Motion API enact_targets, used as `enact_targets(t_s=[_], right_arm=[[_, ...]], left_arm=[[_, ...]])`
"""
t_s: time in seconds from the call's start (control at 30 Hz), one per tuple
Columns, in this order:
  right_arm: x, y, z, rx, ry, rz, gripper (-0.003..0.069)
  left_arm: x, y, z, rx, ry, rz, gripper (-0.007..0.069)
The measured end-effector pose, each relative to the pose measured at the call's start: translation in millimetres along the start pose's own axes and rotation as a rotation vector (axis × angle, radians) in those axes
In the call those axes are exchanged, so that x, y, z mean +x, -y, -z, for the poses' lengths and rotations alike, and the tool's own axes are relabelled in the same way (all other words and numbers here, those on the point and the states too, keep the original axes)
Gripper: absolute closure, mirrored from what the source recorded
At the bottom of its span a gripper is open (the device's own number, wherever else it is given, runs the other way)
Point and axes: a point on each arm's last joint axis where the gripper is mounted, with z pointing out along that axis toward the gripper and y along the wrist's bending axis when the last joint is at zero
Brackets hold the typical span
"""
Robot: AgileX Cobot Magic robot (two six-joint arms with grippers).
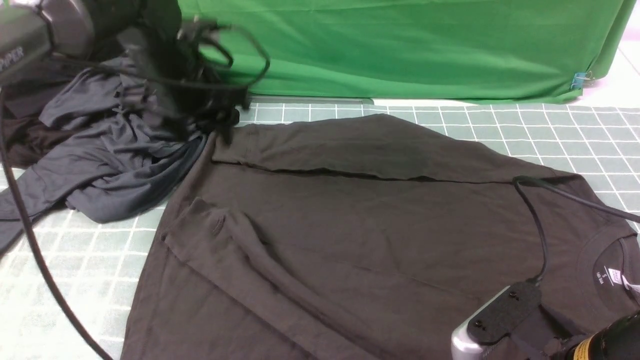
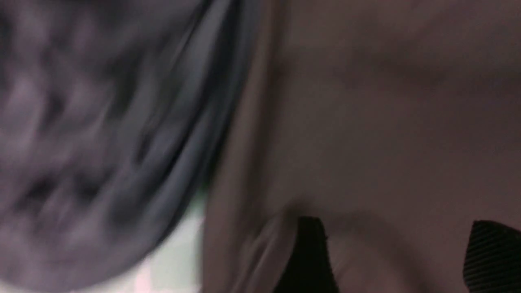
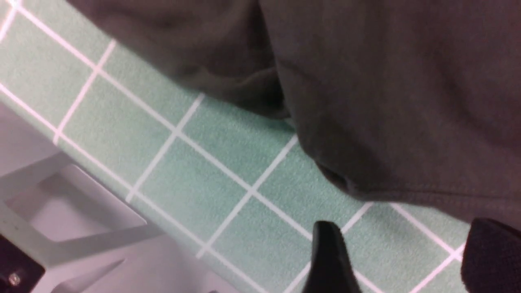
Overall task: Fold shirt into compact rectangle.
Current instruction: 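Grab the top left corner of the dark shirt with the left gripper, then fold the left side of the dark shirt inward over its body with the left gripper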
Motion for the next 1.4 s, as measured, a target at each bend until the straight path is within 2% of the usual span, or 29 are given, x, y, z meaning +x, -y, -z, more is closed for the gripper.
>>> enact_targets(t_s=[0.07, 0.3, 0.37, 0.57, 0.8, 0.87, 0.97, 1.03, 1.1, 1.17, 1.33, 1.4], right_arm=[[-2, 0, 0, -0.001, 0.018, 0.0, 0.0244], [-2, 0, 0, -0.002, 0.028, -0.001, 0.0244], [-2, 0, 0, -0.002, 0.028, -0.001, 0.0244], [-1, 0, 0, -0.001, 0.017, -0.004, 0.0244], [-1, 0, 0, -0.001, 0.017, -0.019, 0.0244], [-1, 0, 0, -0.001, 0.017, -0.021, 0.0244], [-1, 0, 0, -0.001, 0.018, -0.021, 0.0244], [-1, 0, 1, -0.002, 0.019, -0.021, 0.0244], [-1, 0, 1, -0.002, 0.019, -0.021, 0.0244], [-1, 0, 1, -0.002, 0.019, -0.021, 0.0244], [-1, 0, 1, -0.002, 0.019, -0.022, 0.0244], [-1, 0, 1, -0.002, 0.019, -0.023, 0.0244]], left_arm=[[-10, 2, -12, 0.015, 0.053, 0.013, 0.0154], [-3, -3, -102, -0.051, -0.069, 0.082, 0.0178], [-2, -4, -113, -0.055, -0.081, 0.093, 0.0179], [-7, -9, -123, -0.06, -0.057, 0.164, 0.0179], [-12, -11, -122, -0.067, -0.018, 0.158, 0.0187], [-12, -10, -123, -0.066, -0.015, 0.158, 0.0231], [-11, -10, -126, -0.064, -0.018, 0.152, 0.0342], [-11, -10, -126, -0.061, -0.017, 0.123, 0.0466], [-12, -10, -125, -0.06, -0.017, 0.102, 0.055], [-12, -10, -120, -0.061, -0.026, 0.092, 0.0584], [-12, -8, -101, -0.047, -0.055, 0.082, 0.059], [-16, -5, -74, -0.025, -0.053, 0.079, 0.059]])
